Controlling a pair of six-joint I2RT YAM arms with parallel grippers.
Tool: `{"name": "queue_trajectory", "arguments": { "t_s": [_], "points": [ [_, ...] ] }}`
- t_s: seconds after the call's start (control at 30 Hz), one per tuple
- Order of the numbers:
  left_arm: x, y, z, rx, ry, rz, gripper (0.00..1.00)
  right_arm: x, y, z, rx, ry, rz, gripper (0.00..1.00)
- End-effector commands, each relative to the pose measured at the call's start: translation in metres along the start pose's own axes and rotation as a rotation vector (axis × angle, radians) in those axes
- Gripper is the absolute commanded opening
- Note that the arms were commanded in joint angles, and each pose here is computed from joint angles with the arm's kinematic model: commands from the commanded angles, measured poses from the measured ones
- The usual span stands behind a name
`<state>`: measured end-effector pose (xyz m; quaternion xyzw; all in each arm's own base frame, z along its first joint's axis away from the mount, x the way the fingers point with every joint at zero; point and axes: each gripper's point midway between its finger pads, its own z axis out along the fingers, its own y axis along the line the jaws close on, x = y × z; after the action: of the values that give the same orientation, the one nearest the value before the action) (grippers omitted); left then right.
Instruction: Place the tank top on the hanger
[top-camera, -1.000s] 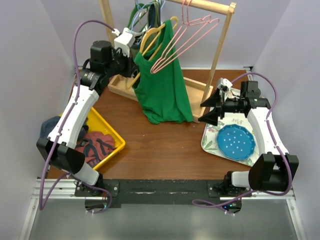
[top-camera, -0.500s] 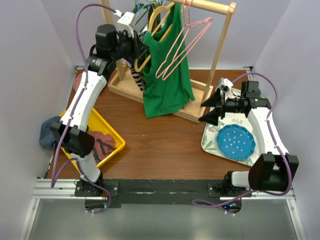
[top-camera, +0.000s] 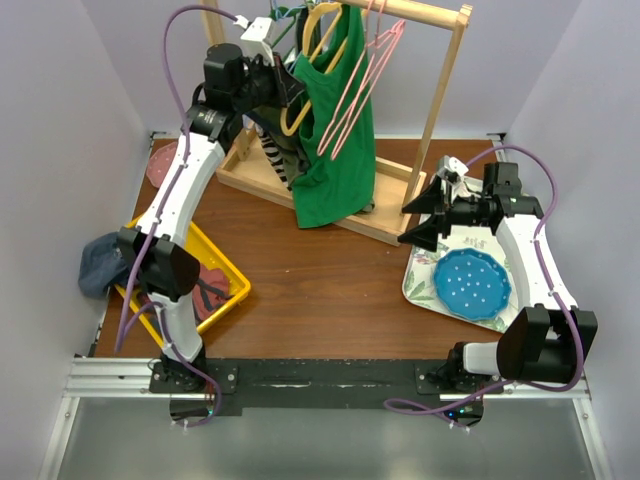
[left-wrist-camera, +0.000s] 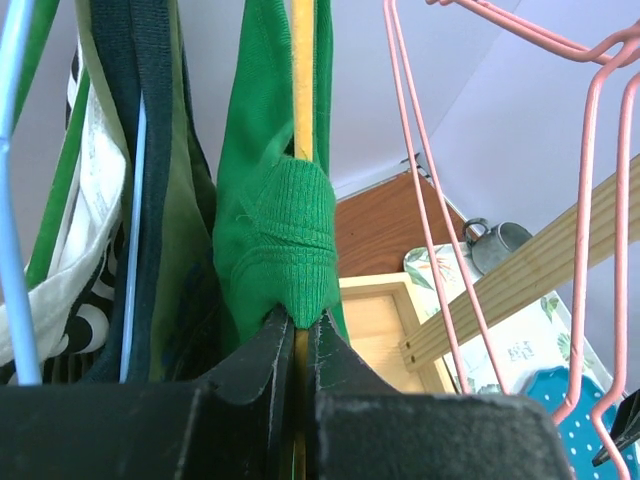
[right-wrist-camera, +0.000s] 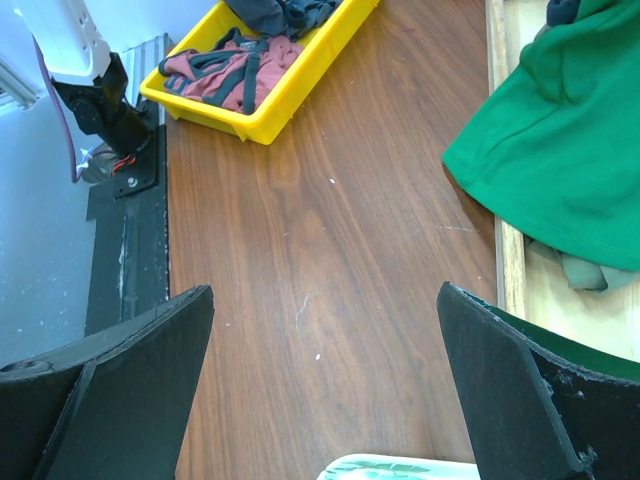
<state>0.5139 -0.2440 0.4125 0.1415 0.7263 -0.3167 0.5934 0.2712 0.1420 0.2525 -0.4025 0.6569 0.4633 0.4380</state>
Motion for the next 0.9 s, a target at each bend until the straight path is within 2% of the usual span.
{"name": "queue_trajectory", "arguments": {
  "t_s": [0.0,0.03,0.07,0.13,0.17,0.3,0.33,0.37,0.4,0.43,0.47,0.5,0.53,0.57,0.6,0.63,0.67,0.7,0.73,0.77,0.83,0.87],
  "points": [
    [-0.060,-0.024,-0.016,0.032,-0.175,0.057,0.20,-0.007,0.008,-0.003,-0.018,-0.027,-0.033,0.99],
    [-0.058,-0.024,-0.019,0.029,-0.170,0.057,0.25,-0.007,0.008,-0.003,-0.017,-0.026,-0.034,0.99],
    [-0.059,-0.025,-0.022,0.026,-0.173,0.062,0.35,-0.007,0.008,-0.003,-0.016,-0.026,-0.039,0.99],
    [-0.067,-0.030,-0.036,0.018,-0.192,0.069,0.44,-0.007,0.008,-0.003,-0.012,-0.021,-0.042,0.99],
    [-0.077,-0.037,-0.048,0.023,-0.212,0.081,0.51,-0.006,0.007,-0.004,-0.008,-0.016,-0.051,0.99],
    [-0.093,-0.052,-0.082,0.027,-0.253,0.111,0.64,-0.003,0.007,-0.006,0.005,0.001,-0.057,0.99],
    [-0.083,-0.049,-0.084,0.014,-0.235,0.107,0.68,-0.004,0.007,-0.007,0.009,0.002,-0.066,0.99],
    [-0.095,-0.060,-0.106,0.018,-0.276,0.133,0.71,-0.004,0.006,-0.008,0.013,0.004,-0.074,0.99],
    [-0.094,-0.061,-0.115,0.011,-0.283,0.140,0.73,-0.003,0.005,-0.010,0.025,0.010,-0.070,0.99],
    [-0.074,-0.053,-0.116,-0.014,-0.250,0.134,0.75,-0.004,0.004,-0.012,0.034,0.012,-0.083,0.99],
    [-0.089,-0.064,-0.145,-0.015,-0.310,0.166,0.78,-0.005,0.003,-0.014,0.047,0.011,-0.087,0.99],
    [-0.064,-0.054,-0.145,-0.048,-0.270,0.158,0.80,-0.005,0.002,-0.016,0.058,0.014,-0.090,0.99],
    [-0.060,-0.053,-0.156,-0.062,-0.274,0.166,0.82,-0.008,0.001,-0.019,0.077,0.019,-0.106,0.99],
    [-0.068,-0.063,-0.185,-0.070,-0.322,0.194,0.85,-0.009,-0.002,-0.024,0.101,0.023,-0.107,0.99],
    [-0.043,-0.050,-0.188,-0.114,-0.282,0.185,0.87,-0.012,-0.004,-0.027,0.124,0.027,-0.118,0.99],
    [-0.036,-0.049,-0.199,-0.133,-0.285,0.188,0.89,-0.014,-0.005,-0.032,0.175,0.038,-0.086,0.99],
    [-0.041,-0.057,-0.229,-0.145,-0.335,0.202,0.91,-0.023,-0.016,-0.037,0.231,0.026,-0.136,0.99],
    [-0.016,-0.046,-0.232,-0.181,-0.297,0.188,0.93,-0.027,-0.020,-0.041,0.274,0.024,-0.145,0.99],
    [-0.006,-0.044,-0.242,-0.201,-0.293,0.184,0.95,-0.023,-0.029,-0.046,0.359,0.042,-0.097,0.99],
    [-0.007,-0.051,-0.267,-0.209,-0.331,0.192,0.95,-0.038,-0.030,-0.053,0.415,0.022,-0.170,0.99],
    [0.032,-0.036,-0.278,-0.273,-0.264,0.168,0.96,-0.047,-0.034,-0.061,0.497,0.017,-0.153,0.99],
    [0.035,-0.038,-0.297,-0.291,-0.286,0.167,0.96,-0.046,-0.038,-0.067,0.551,0.037,-0.132,0.99]
  ]
}}
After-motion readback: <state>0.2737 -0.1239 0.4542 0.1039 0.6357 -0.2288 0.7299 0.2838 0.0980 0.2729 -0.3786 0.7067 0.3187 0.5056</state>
